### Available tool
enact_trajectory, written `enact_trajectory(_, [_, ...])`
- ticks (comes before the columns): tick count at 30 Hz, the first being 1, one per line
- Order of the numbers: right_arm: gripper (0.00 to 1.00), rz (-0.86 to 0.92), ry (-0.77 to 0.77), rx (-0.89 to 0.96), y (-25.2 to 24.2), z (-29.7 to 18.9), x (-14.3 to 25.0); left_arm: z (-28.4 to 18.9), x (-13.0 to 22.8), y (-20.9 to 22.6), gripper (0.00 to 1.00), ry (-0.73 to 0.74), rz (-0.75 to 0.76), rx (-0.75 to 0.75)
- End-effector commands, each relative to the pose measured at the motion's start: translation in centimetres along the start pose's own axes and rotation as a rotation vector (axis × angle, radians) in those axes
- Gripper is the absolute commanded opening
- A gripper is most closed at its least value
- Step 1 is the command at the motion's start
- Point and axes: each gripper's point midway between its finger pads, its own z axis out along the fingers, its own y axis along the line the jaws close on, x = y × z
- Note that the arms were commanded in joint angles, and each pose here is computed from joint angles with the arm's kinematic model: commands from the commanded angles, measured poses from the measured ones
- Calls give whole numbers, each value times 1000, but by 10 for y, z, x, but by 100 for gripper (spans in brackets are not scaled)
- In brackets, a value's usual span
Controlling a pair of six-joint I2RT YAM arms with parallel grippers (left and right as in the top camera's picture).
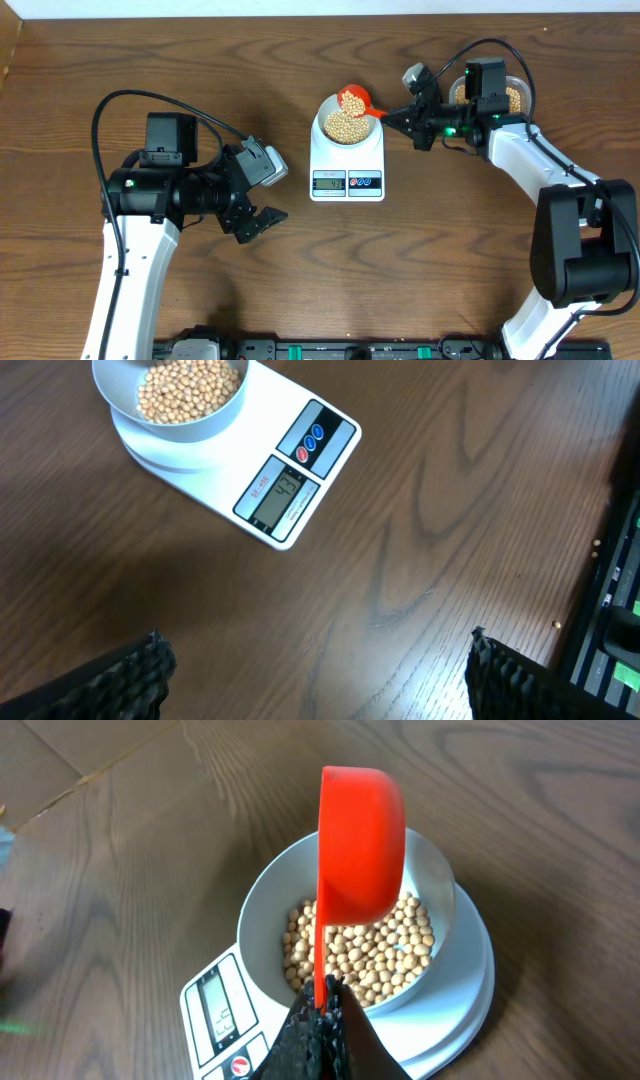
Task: Scoop item into bowl and weigh 50g on scale
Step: 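Tip the red scoop over the bowl to pour remaining soybeans, then hold the empty red scoop above the bowl while the scale settles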
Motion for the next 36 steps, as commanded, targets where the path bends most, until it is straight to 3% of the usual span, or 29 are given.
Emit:
enact_trajectory(1, [1, -25, -12, -24, 9, -3, -7, -3, -3, 2, 95, -7, 16, -6])
enact_trajectory(36, [1, -38, 17, 42, 10, -6, -12, -3, -3, 2, 95, -7, 16, -6])
